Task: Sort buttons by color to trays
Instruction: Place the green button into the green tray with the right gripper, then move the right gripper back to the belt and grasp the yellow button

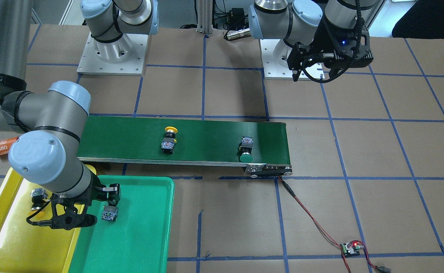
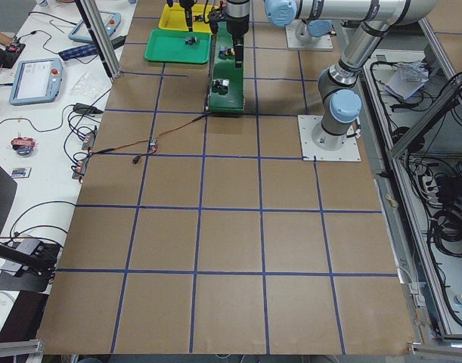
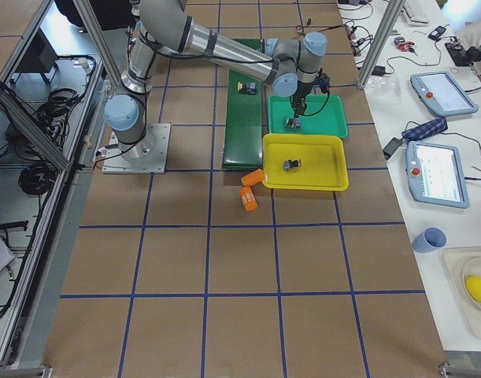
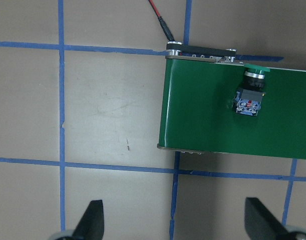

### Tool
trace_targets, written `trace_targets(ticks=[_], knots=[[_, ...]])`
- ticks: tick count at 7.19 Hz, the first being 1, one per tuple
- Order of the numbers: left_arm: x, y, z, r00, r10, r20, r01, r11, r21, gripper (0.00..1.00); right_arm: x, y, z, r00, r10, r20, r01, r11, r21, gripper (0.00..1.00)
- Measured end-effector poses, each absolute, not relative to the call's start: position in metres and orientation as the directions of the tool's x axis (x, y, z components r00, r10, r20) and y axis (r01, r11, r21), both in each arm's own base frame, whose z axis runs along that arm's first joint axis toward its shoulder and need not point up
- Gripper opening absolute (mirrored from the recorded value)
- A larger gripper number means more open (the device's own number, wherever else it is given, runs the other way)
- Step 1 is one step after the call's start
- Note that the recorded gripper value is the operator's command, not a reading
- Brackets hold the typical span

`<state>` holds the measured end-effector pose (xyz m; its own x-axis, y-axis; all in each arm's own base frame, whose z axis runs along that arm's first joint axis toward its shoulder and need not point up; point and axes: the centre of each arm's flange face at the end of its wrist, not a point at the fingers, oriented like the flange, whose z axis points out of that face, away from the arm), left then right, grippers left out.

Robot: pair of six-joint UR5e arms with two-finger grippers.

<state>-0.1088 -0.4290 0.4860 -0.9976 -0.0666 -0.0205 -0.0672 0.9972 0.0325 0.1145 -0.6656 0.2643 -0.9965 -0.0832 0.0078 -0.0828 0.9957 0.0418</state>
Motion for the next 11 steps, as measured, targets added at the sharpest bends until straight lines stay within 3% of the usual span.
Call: trace_targets(ticks=[3,8,11], knots=[[-0.11,-0.428,0.486,-0.998,-0.062,-0.013,-0.062,0.998,0.032,1.0,0.112,-0.639,0.275,-0.995,-0.102,0.013,-0.101,0.993,0.052,1.0],[-0.11,-0.429,0.487,-0.998,-0.058,0.001,-0.058,0.998,0.027,1.0,0.076,-0.528,0.332,-0.995,-0.098,0.022,-0.097,0.994,0.04,0.97],[-0.109,-0.429,0.486,-0.998,-0.06,-0.004,-0.06,0.998,0.029,1.0,0.062,-0.489,0.312,-0.997,-0.083,-0.01,-0.083,0.989,0.124,0.96]])
